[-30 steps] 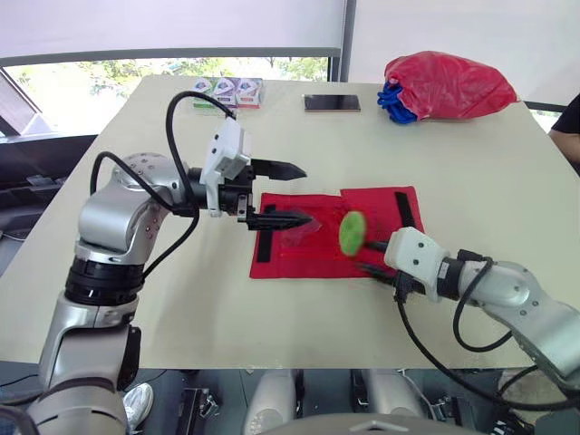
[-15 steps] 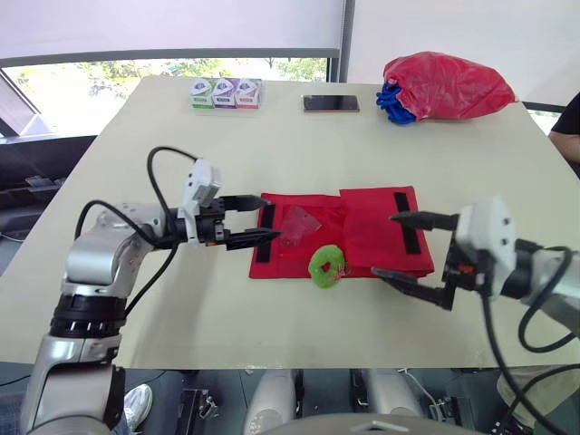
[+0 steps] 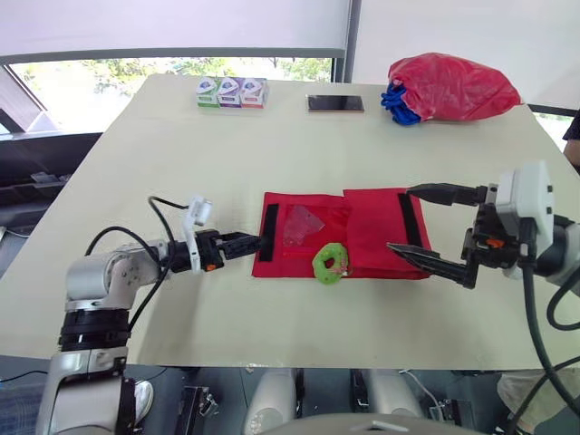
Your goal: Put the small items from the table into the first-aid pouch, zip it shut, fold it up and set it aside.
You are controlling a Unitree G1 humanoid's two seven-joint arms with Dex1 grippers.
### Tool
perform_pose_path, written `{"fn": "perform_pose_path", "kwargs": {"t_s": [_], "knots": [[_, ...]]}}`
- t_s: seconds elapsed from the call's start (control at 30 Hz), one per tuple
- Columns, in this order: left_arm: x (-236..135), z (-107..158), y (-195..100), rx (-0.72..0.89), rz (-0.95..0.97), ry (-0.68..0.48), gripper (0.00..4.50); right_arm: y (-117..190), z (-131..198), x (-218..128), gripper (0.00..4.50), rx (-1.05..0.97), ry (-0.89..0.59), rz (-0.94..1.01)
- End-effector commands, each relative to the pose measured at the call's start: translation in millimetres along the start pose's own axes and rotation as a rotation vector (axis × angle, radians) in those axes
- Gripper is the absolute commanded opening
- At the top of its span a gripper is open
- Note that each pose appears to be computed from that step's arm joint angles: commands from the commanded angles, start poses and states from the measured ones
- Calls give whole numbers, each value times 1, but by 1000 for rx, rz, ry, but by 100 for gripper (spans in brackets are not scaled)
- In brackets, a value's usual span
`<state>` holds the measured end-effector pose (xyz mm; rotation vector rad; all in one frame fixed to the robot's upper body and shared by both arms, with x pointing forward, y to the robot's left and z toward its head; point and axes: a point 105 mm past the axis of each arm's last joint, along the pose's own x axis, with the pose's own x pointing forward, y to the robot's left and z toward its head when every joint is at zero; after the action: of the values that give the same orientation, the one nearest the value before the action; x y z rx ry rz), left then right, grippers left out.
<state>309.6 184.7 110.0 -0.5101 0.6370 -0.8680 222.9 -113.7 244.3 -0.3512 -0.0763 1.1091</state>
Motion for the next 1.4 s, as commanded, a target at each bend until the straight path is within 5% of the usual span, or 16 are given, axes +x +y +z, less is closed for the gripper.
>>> {"fn": "perform_pose_path", "kwargs": {"t_s": [0.03, 0.53, 0.67, 0.9, 1.17, 1.4], "knots": [[0, 11, 5, -198, 15, -34, 450, 0, 12, 0, 445, -42, -27, -6], [9, 2, -7, -366, -94, 24, 450, 2, 13, 1, 445, -51, -33, -23], [5, 6, -8, -366, -115, -2, 341, 3, 14, 2, 450, -51, -40, -8], [1, 3, -7, -361, -120, 2, 12, 8, 5, 5, 450, -82, 13, 36], [-12, 2, 0, -324, -100, 15, 2, -16, -17, 24, 450, -46, 46, -1], [-24, 12, 4, -255, -91, 40, 0, -38, -59, 56, 100, -105, 159, 24]]}}
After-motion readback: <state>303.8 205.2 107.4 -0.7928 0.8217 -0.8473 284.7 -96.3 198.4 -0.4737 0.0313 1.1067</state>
